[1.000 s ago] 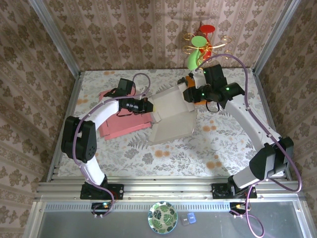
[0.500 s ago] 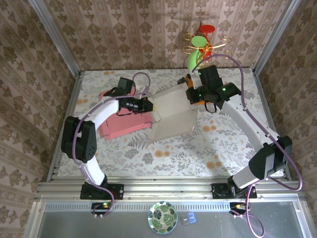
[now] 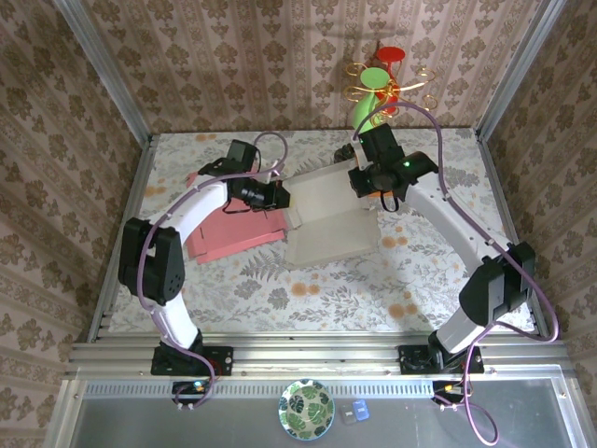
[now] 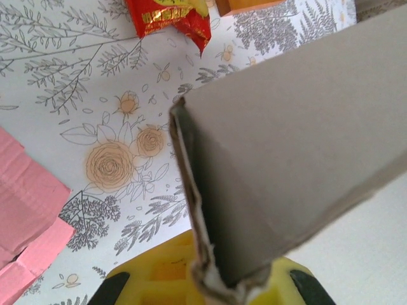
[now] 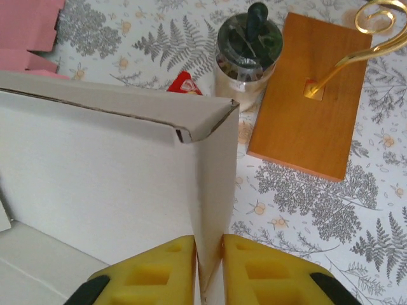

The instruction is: Fold the paper box

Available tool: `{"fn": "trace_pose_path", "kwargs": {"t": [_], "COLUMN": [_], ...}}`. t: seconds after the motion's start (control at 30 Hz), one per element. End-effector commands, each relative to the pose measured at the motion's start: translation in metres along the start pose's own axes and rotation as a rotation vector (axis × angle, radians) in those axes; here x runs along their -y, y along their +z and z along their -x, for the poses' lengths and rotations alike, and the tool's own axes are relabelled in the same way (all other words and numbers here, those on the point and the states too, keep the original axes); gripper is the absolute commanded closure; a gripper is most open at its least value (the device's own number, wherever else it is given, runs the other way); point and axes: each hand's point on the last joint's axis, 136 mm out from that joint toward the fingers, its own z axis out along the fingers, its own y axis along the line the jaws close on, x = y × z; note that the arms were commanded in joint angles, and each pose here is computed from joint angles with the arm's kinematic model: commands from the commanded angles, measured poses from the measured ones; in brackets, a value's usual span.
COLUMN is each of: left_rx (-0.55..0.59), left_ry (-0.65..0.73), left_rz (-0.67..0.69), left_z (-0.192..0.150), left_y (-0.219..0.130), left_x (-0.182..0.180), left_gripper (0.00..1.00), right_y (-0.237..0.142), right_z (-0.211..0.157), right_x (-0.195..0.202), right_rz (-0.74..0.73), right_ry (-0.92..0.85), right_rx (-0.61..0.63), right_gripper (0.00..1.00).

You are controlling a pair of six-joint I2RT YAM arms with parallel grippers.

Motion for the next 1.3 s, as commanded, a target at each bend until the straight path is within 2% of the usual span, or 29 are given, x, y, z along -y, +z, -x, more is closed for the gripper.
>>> {"fn": "trace_pose_path", "kwargs": {"t": [0.0, 0.33, 0.37, 0.43, 0.6, 0.77, 0.87, 0.9, 1.1, 1.27], "left_rx": [0.003, 0.008, 0.006, 0.009, 0.008, 0.002, 0.002, 0.004, 0.000, 0.000], "left_ry": [0.045, 0.046, 0.042, 0.042, 0.033, 0.032, 0.027, 0.029, 0.025, 0.025], "left_rz": [-0.027, -0.019, -0.017, -0.016, -0.012, -0.010, -0.008, -0.008, -0.007, -0.009], "left_z": [0.007, 0.009, 0.009, 0.010, 0.012, 0.012, 0.013, 0.013, 0.013, 0.014], "left_y": [-0.002, -0.003, -0.003, -0.004, -0.004, -0.003, -0.002, -0.003, -0.001, -0.002], "left_x": [0.014, 0.014, 0.014, 0.014, 0.016, 0.020, 0.020, 0.020, 0.019, 0.020], "left_gripper": [1.00, 1.00, 1.00, 1.00, 1.00, 1.00, 1.00, 1.00, 1.00, 1.00], "right_y": [0.004, 0.012, 0.012, 0.013, 0.012, 0.008, 0.010, 0.010, 0.012, 0.019], "right_z": [-0.003, -0.010, -0.010, -0.011, -0.014, -0.022, -0.025, -0.024, -0.016, -0.022], "right_x": [-0.008, -0.006, -0.004, 0.001, 0.015, 0.037, 0.041, 0.040, 0.014, 0.009], "right_rz": [0.022, 0.005, -0.006, -0.036, -0.167, -0.398, -0.446, -0.431, -0.252, -0.212], "right_ry": [0.005, 0.017, 0.021, 0.033, 0.047, 0.047, 0.049, 0.052, 0.074, 0.096], "right_rx": [-0.042, -0.072, -0.071, -0.071, -0.080, -0.135, -0.174, -0.171, -0.149, -0.179], "right_gripper": [0.79, 0.75, 0.77, 0.85, 1.00, 1.00, 1.00, 1.00, 0.81, 0.79]}}
